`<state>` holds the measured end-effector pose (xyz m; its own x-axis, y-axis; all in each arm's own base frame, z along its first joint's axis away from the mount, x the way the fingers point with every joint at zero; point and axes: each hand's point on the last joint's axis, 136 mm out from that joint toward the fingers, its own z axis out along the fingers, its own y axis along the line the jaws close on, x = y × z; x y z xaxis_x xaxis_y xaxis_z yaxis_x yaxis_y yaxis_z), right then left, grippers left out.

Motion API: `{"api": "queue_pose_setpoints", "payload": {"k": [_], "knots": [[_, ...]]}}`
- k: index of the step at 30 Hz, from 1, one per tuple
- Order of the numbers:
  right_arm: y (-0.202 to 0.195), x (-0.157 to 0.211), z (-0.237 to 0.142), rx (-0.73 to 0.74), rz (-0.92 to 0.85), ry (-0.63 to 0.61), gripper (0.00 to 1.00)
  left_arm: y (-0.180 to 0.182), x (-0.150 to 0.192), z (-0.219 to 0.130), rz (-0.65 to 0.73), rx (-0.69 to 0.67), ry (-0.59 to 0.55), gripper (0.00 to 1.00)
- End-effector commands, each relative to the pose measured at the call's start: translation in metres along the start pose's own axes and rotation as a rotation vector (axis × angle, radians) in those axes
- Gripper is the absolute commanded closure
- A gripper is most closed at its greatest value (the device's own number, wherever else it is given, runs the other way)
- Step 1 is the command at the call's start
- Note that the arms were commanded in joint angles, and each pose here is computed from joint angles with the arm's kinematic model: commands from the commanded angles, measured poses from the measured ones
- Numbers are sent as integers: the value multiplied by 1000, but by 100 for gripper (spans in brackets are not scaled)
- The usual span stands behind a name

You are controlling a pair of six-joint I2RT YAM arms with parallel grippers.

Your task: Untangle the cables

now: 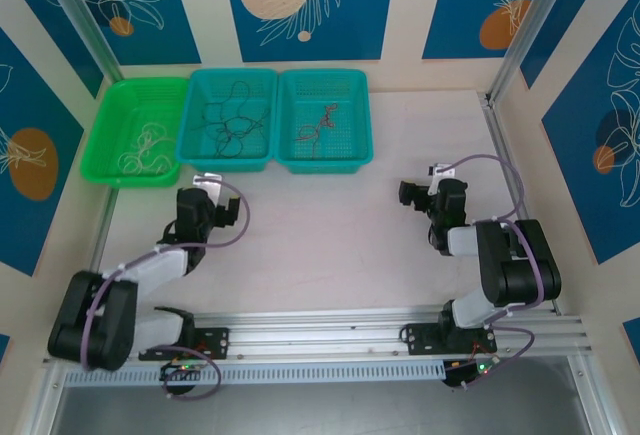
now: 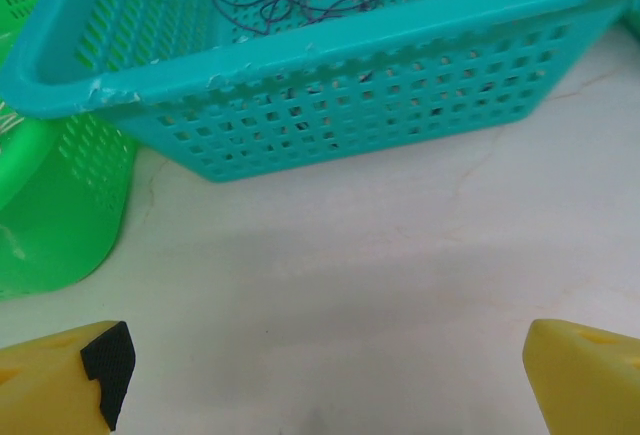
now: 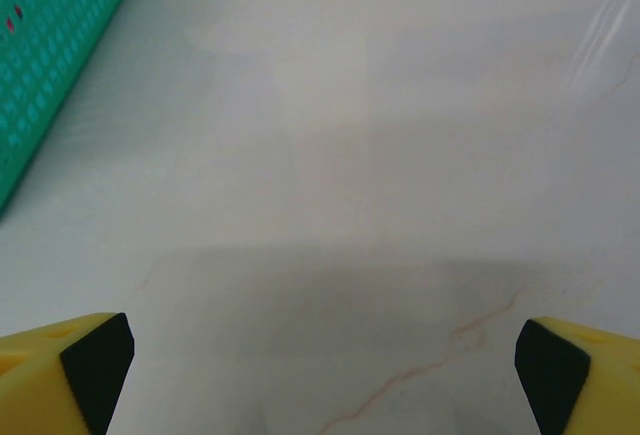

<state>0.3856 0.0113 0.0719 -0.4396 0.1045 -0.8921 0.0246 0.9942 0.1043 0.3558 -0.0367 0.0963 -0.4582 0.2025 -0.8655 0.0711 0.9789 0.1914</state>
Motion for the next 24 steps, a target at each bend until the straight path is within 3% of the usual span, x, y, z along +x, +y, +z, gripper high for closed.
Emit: {"api": "queue_pose_setpoints", "payload": {"k": [1,4,6,8,13,24], "knots": [[5,-25,0,-20,-16,-95,1,10,-28,19,-49,8,-156,0],[5,-25,0,-21,-17,-92,1,15,-10,38,-113,50,-146,0],[4,-24,0,-22,-15,-88,1,15,-5,33,-119,61,-125,0],[5,-25,0,-22,-15,-88,1,19,-7,30,-128,38,-170,0],[5,-24,0,-23,-16,-88,1,29,-5,36,-151,-30,-118,0],[6,-24,0,-27,-19,-89,1,21,-6,38,-126,17,-113,0]]}}
